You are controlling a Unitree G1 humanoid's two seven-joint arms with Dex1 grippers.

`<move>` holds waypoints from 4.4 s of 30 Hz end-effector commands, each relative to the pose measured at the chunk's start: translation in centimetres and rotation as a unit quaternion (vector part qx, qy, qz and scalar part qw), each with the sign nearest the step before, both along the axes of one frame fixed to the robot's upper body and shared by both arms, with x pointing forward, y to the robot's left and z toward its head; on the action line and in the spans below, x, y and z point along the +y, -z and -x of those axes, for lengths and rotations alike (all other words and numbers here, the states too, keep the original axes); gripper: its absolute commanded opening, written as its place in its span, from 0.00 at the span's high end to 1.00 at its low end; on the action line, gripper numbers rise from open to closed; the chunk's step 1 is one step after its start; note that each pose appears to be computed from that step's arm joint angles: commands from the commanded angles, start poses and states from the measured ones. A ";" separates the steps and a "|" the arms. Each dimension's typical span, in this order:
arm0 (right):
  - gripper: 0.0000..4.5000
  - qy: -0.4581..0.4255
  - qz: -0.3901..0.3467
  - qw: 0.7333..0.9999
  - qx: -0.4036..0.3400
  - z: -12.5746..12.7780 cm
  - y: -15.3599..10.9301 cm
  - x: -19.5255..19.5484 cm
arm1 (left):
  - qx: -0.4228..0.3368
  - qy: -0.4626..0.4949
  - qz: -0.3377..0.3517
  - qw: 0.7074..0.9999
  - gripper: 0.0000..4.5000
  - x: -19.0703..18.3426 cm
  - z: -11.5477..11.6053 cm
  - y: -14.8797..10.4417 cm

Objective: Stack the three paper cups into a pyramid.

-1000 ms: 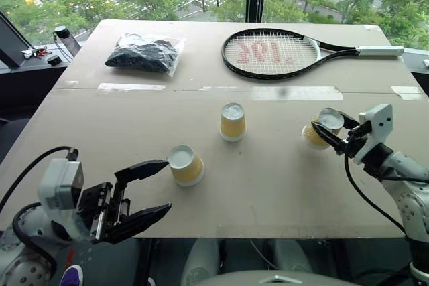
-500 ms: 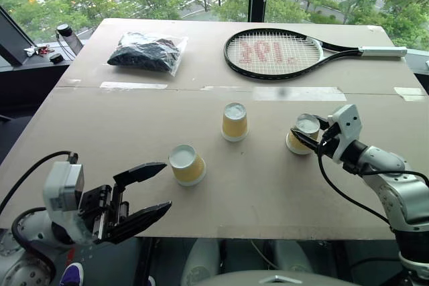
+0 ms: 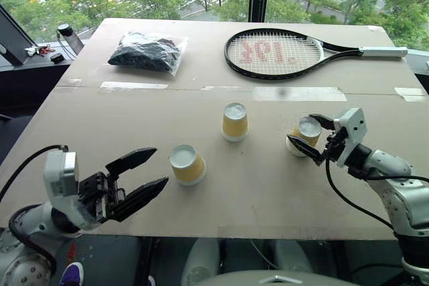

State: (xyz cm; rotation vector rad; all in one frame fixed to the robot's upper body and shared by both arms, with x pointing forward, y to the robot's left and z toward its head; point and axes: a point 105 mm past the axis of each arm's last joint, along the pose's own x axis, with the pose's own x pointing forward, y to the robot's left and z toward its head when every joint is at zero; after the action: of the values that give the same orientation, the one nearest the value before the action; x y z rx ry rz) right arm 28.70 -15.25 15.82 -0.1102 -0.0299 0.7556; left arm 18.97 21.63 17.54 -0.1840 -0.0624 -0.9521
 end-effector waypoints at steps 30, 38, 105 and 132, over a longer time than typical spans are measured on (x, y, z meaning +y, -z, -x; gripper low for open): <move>0.01 -0.128 0.087 0.986 -0.055 -2.4 -3.8 12.9 | 0.013 -0.011 -0.040 0.999 0.00 2.9 1.7 1.7; 0.01 -0.120 0.069 0.990 -0.021 -3.6 -4.8 15.1 | 0.011 -0.020 -0.035 0.999 0.00 2.8 2.0 2.0; 0.00 -0.203 0.062 0.977 -0.026 9.8 -1.8 -0.1 | 0.008 0.123 -0.155 0.980 0.12 -1.7 -5.9 5.9; 0.00 -0.125 0.068 0.989 -0.031 11.0 -1.8 -0.3 | -0.045 0.207 -0.150 0.966 0.43 -15.8 -11.3 2.8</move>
State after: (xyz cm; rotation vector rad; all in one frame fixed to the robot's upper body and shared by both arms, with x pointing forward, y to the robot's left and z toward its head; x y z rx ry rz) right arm 17.96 -15.70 16.51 -0.2304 -0.0053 1.0160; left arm 30.27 6.35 14.37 0.1331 0.0525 -1.3591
